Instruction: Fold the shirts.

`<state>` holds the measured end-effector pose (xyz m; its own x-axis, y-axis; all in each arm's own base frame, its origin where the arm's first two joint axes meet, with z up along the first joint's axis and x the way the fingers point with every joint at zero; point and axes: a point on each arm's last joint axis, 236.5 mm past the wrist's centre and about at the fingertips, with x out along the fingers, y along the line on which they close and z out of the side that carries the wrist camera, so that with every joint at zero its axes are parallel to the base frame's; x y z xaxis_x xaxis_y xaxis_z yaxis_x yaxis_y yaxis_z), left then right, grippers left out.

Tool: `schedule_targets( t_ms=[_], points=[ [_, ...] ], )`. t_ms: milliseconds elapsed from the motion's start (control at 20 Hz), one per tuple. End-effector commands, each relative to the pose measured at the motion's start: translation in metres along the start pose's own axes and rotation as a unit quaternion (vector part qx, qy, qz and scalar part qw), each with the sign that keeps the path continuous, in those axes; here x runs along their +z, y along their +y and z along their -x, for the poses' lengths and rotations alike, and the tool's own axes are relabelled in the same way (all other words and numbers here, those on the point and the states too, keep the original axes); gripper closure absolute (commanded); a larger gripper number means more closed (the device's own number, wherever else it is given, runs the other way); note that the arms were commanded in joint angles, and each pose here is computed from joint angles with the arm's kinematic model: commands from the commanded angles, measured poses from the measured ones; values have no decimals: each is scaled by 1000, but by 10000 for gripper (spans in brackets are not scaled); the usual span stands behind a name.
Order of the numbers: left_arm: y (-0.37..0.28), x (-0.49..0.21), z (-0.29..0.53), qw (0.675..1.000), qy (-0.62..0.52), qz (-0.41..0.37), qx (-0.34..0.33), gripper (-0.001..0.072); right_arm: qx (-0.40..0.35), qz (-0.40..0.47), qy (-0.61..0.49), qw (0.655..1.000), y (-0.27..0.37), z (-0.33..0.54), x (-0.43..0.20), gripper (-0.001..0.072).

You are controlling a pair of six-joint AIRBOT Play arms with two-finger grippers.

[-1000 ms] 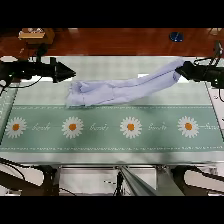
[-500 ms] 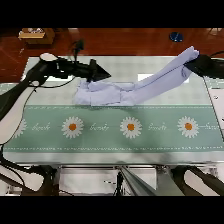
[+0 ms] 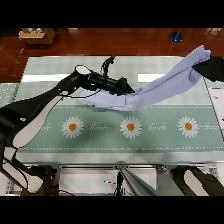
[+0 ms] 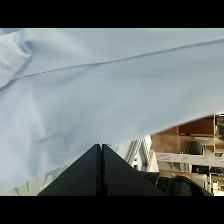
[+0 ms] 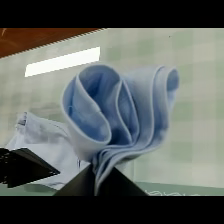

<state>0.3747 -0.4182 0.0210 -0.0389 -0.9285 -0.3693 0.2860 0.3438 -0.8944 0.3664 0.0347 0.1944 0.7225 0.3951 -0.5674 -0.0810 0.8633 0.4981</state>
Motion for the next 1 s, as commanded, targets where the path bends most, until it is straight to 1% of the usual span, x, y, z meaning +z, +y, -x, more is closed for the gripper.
schedule_targets(
  t_ms=[0,150,250,350,550,700,850,950],
  points=[
    [22,-15,-23,999,20,23,10,687,3,3,-6,1000,14,19,-4,693],
    [29,-34,-45,998,41,54,3,687,6,-4,-17,1000,22,28,-4,693],
    [14,-43,-64,996,45,72,-24,687,7,-2,-22,1000,25,33,-4,693],
    [2,-52,-85,996,41,78,-34,687,8,-4,-22,1000,27,34,-4,693],
    [-1,-68,-103,998,46,43,-23,688,5,-4,-16,1000,25,34,-7,693],
    [17,-42,-69,999,36,29,-7,689,-9,2,-8,1000,19,34,-11,693],
    [35,-2,10,1000,15,4,15,690,-16,4,-10,1000,15,33,-10,693],
    [31,31,78,999,-27,-12,24,689,-17,7,-9,1000,14,33,-10,693]
  ],
)
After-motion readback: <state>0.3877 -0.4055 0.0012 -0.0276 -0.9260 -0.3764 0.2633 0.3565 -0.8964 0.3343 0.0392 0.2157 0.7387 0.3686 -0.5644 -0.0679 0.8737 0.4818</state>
